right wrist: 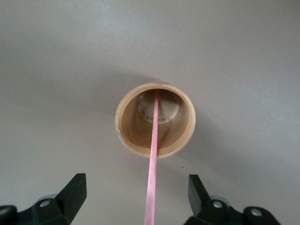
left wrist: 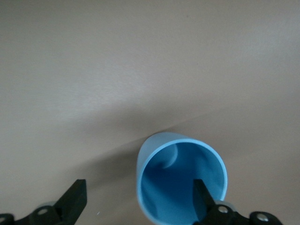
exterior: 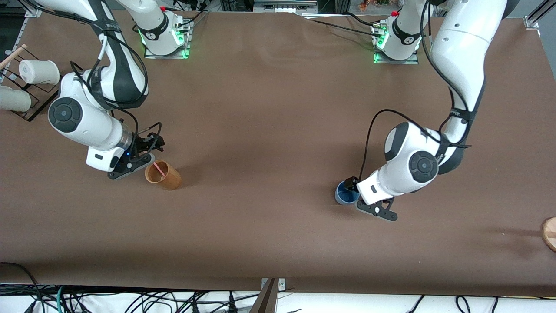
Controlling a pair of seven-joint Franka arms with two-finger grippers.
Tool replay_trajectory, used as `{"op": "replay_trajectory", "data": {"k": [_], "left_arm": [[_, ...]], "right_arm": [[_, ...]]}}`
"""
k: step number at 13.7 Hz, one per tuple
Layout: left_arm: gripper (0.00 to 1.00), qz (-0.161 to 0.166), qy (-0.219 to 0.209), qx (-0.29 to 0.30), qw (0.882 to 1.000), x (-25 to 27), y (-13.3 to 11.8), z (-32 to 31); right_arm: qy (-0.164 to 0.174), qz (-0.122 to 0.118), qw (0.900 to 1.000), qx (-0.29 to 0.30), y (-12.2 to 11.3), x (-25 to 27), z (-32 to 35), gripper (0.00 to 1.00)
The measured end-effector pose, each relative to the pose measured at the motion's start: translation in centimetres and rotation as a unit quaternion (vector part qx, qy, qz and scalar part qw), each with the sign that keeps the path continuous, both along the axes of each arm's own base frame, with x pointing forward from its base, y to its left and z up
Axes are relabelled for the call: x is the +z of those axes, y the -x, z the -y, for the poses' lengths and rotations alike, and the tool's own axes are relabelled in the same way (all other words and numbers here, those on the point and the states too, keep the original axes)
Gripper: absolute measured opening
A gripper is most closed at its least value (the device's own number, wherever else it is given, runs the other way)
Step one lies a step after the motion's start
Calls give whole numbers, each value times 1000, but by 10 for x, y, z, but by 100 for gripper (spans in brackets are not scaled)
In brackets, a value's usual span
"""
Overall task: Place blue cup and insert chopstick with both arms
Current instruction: 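Grasp the blue cup with the left gripper while the right gripper pulls the chopstick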
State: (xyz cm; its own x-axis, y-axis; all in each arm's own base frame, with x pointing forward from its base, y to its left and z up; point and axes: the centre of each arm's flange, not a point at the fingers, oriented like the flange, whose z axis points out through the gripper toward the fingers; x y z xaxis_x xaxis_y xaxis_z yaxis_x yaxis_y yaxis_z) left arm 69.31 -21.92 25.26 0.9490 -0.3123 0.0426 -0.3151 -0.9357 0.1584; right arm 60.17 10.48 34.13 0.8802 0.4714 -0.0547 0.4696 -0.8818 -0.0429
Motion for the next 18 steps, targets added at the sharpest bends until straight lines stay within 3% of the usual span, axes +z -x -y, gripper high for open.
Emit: {"op": "replay_trajectory", "data": {"k": [1,2,8,9,10,13,16,18], "left_arm": [[94,3,2,-10,1000,-10,0,2],[86,6,3,-20,1000,-18,-1,3],[21,50,16,-34,998,-20,-9,5],[9,58,18,-35,998,-10,-12,7],[6,62,18,-39,997,8,-12,12],[6,19,8,-35,999,62,10,44],[6,-52,-13,2,999,69,68,132],[6,-68,-52,13,996,49,114,191]], "right_arm": [[0,-1,1000,3,2,-5,1,89],[0,-2,1000,4,4,-9,1,76],[3,-5,1000,7,7,-15,4,9],[6,-1,1000,12,6,-14,4,8],[11,4,1000,18,4,-10,4,8],[17,8,1000,23,-7,27,5,8],[24,-15,999,19,-12,106,6,8],[26,-28,999,20,-8,154,4,8]]}}
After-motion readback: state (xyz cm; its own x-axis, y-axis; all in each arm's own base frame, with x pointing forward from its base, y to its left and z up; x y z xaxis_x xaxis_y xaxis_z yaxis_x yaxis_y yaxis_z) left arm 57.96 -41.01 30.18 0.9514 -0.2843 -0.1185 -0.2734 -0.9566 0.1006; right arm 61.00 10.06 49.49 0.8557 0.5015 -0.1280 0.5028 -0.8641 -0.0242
